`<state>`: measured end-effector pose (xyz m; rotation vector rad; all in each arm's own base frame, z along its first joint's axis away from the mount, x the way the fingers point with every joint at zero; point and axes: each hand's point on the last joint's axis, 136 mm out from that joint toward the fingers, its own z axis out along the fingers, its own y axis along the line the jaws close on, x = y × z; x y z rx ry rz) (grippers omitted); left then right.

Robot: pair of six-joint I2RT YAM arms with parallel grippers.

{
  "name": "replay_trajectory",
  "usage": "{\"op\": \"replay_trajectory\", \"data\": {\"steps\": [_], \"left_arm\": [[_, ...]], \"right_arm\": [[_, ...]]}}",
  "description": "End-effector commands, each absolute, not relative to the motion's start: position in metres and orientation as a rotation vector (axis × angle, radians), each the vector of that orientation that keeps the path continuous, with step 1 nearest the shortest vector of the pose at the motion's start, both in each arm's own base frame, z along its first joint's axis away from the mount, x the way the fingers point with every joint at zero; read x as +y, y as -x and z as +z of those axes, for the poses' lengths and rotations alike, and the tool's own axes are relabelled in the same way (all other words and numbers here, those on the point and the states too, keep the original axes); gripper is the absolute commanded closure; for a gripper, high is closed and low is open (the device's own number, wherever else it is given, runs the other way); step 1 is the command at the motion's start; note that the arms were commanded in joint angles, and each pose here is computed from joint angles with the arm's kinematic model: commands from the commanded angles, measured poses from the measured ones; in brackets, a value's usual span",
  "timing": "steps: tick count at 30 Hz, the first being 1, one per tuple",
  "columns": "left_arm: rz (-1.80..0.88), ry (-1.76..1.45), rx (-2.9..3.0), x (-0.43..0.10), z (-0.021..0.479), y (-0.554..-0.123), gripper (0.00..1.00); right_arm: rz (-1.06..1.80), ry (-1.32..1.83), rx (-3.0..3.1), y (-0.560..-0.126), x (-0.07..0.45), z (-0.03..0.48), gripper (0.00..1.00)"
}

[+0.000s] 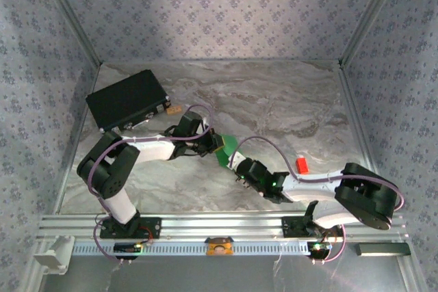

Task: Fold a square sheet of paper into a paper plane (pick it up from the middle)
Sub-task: Fourth fold the wing at the center of the table.

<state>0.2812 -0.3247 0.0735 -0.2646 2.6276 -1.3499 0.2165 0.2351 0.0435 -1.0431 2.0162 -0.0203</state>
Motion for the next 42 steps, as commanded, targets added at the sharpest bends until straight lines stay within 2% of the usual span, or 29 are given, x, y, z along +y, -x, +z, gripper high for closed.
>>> {"op": "replay_trajectory", "data": {"steps": [1, 6, 14, 21, 25, 32, 36, 40, 42], "left_arm": [[-1.363, 0.271, 2.641, -0.325, 0.069, -0.282, 0.94], [-1.369, 0.268, 2.645, -0.326, 0.069, -0.281, 0.96], [-1.369, 0.270, 2.638, -0.326, 0.070, -0.281, 0.97], [-1.370, 0.269, 2.636, -0.326, 0.071, -0.282, 0.97], [-1.368, 0.268, 2.640, -0.326, 0.070, -0.282, 0.97], [-1.375, 0.263, 2.635, -0.327, 0.072, -0.282, 0.97], [-1.380, 0.244, 2.616, -0.327, 0.079, -0.283, 0.90], [-1.298, 0.261, 2.595, -0.313, 0.086, -0.285, 0.66], [-1.262, 0.277, 2.573, -0.303, 0.091, -0.286, 0.59]], "right_arm": [[-0.052, 0.997, 2.049, -0.220, 0.230, 0.041, 0.73], [-0.044, 0.985, 2.032, -0.220, 0.231, 0.045, 0.74], [-0.018, 0.967, 2.027, -0.219, 0.231, 0.048, 0.84], [-0.011, 0.979, 2.038, -0.218, 0.232, 0.045, 0.80], [-0.018, 0.975, 2.038, -0.218, 0.231, 0.045, 0.81], [-0.012, 0.978, 2.045, -0.218, 0.232, 0.043, 0.91], [0.043, 0.954, 2.061, -0.217, 0.237, 0.044, 0.97], [0.165, 0.894, 2.103, -0.217, 0.247, 0.045, 1.00], [0.266, 0.873, 2.121, -0.216, 0.256, 0.049, 1.00]]}}
